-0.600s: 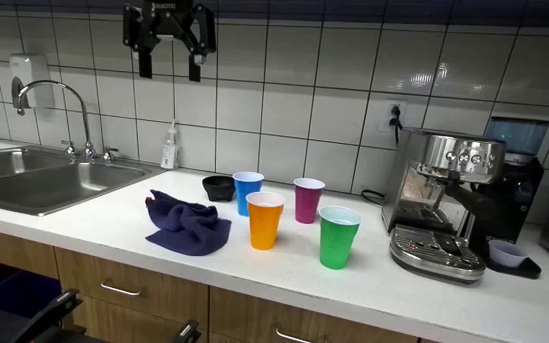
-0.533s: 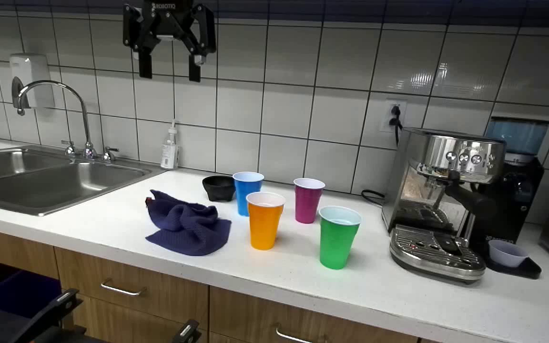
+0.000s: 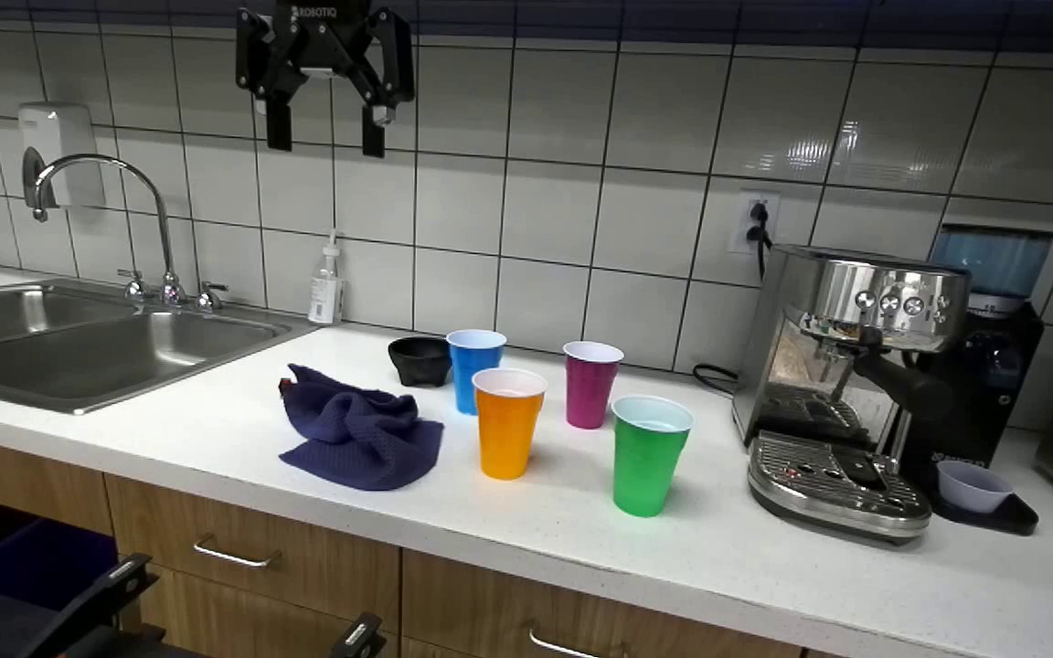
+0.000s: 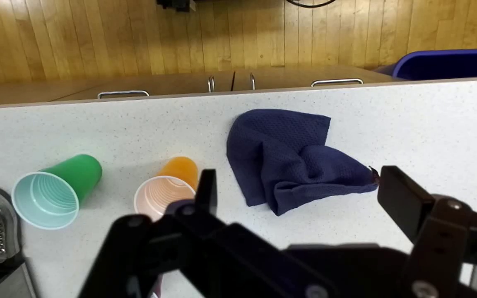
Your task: Stack the cups together
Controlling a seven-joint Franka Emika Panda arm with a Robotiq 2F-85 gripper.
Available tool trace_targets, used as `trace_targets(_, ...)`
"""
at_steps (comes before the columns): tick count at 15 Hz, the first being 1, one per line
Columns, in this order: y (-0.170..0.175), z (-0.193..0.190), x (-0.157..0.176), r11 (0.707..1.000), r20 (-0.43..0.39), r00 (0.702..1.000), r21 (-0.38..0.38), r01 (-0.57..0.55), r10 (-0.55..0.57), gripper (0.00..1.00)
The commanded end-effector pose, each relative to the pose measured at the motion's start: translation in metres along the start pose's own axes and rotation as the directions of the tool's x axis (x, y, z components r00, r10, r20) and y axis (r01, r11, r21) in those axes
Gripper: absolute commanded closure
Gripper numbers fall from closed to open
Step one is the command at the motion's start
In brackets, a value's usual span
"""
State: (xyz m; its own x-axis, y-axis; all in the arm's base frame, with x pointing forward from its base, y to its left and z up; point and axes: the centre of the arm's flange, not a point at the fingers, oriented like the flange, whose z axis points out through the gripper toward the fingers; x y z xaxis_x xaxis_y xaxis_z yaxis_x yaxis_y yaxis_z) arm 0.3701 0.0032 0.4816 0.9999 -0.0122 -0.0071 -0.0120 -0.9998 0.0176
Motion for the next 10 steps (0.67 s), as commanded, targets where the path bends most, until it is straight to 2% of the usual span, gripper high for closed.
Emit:
trace_targets(1,0.0,0.0,0.0,1.0,0.0,1.0,0.0,0.0,0.0,0.0)
trace_targets(4,0.0,0.0,0.0,1.0,0.0,1.0,0.0,0.0,0.0,0.0)
trace_targets(10,0.012,0.03,0.0,0.999,-0.073,0.997,-0.03,-0.034,0.032,0.0)
